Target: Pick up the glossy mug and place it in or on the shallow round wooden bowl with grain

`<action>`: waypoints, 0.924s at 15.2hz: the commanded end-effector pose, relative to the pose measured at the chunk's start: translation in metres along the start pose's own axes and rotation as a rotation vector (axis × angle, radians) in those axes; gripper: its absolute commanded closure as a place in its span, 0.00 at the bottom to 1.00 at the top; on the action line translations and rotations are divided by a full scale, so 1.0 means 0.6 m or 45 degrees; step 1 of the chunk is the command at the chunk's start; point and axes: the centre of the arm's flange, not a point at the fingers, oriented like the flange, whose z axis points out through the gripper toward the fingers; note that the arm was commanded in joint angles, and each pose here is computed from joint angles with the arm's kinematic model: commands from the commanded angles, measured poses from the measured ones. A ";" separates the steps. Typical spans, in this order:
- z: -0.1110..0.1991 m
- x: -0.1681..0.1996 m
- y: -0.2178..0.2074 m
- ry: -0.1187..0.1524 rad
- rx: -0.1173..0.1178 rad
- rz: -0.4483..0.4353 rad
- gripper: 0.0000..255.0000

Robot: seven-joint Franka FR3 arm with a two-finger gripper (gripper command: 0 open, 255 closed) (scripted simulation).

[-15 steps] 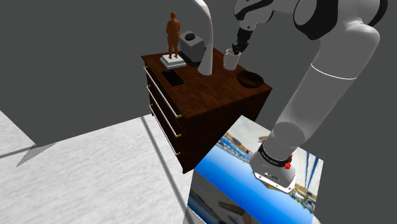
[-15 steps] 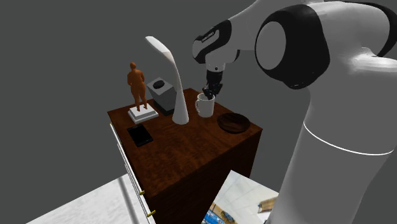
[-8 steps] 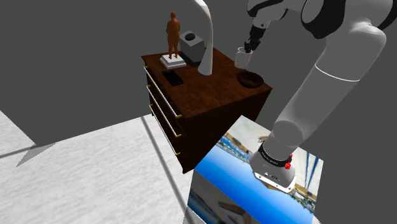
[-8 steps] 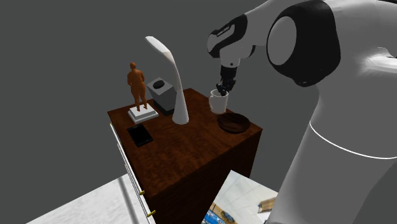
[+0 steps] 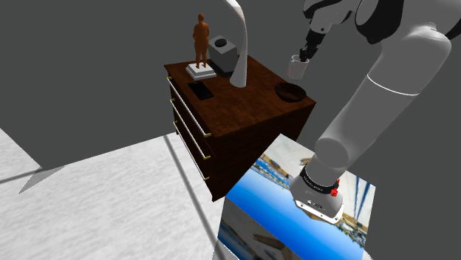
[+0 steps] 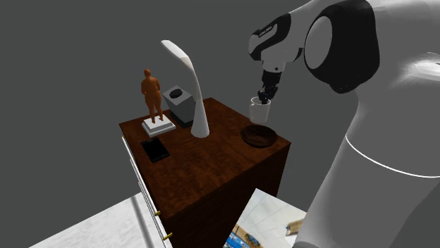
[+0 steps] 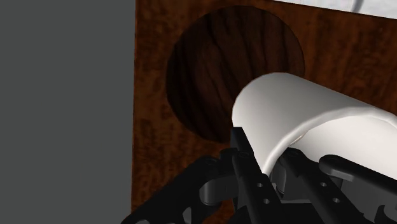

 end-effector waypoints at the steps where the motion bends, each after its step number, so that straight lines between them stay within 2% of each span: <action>1: 0.015 -0.003 0.004 0.000 0.000 -0.001 1.00; 14: 0.129 -0.008 0.010 0.000 0.000 -0.001 1.00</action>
